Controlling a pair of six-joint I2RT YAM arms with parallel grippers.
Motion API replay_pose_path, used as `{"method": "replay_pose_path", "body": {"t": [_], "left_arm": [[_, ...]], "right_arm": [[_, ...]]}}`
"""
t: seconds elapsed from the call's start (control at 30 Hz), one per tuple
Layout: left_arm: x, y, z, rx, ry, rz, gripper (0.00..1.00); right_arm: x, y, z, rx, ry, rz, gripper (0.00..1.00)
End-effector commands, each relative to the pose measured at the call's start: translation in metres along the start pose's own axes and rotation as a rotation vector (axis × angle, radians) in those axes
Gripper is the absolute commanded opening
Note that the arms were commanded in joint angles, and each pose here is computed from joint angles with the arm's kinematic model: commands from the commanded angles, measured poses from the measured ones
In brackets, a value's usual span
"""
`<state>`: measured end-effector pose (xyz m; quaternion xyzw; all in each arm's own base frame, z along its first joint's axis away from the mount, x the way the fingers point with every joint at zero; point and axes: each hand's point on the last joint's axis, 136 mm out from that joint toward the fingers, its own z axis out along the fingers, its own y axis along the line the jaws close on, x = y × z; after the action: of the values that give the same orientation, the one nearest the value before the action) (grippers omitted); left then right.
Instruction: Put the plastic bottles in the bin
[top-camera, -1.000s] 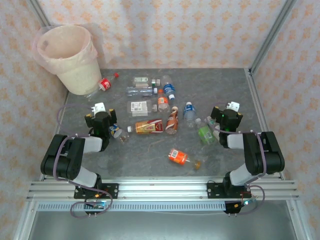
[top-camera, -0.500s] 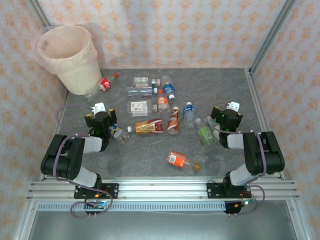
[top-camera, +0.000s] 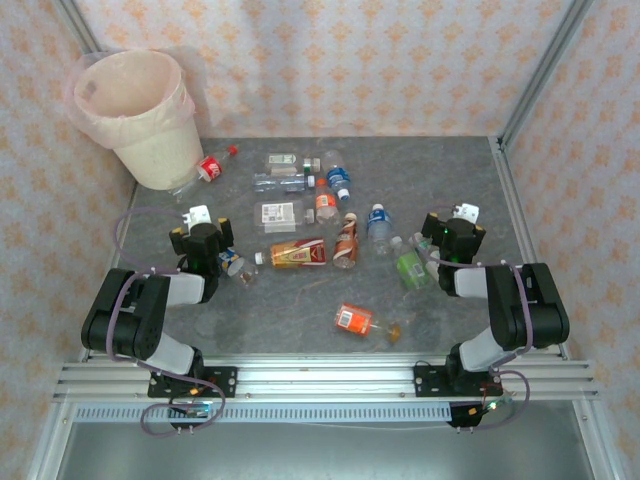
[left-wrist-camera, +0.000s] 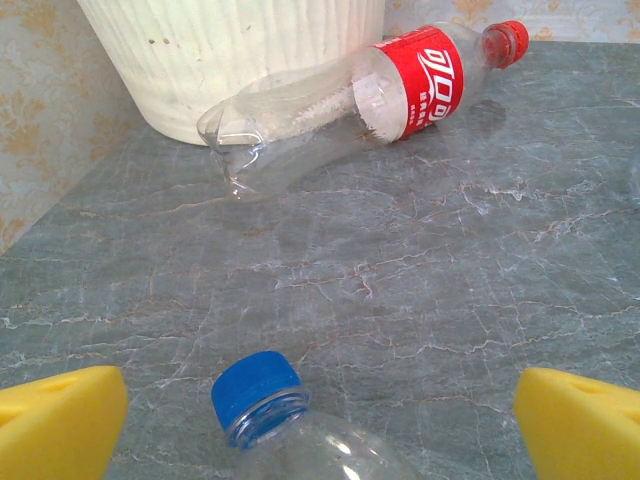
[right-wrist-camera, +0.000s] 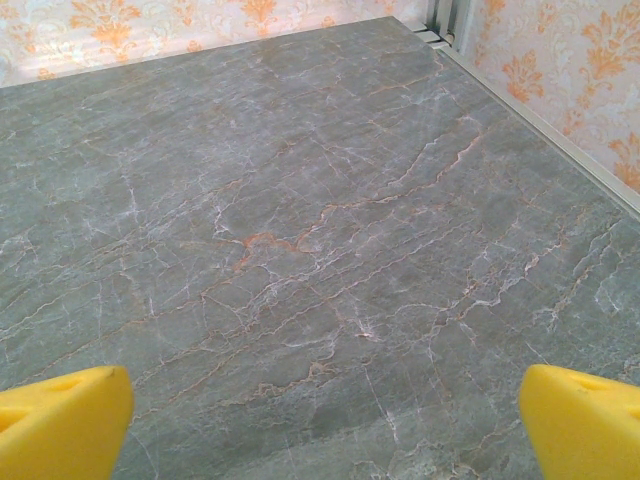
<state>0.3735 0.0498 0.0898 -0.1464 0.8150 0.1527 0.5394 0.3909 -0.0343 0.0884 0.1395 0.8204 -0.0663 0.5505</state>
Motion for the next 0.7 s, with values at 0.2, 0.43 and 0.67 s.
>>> {"method": "replay_pose_path", "body": {"t": [0.2, 0.43, 0.67], "left_arm": [[-0.036, 0.0, -0.006, -0.015, -0.02, 0.014, 1.0], [-0.082, 0.019, -0.036, -0.068, -0.014, -0.058, 1.0], [-0.084, 0.051, -0.074, -0.223, 0.155, -0.355, 1.0]], "right_arm": [[-0.036, -0.007, -0.023, 0.032, -0.034, 0.024, 0.99], [-0.068, -0.007, -0.039, 0.03, -0.038, 0.156, 0.99], [-0.053, -0.007, -0.046, 0.075, 0.175, 0.301, 0.99]]}}
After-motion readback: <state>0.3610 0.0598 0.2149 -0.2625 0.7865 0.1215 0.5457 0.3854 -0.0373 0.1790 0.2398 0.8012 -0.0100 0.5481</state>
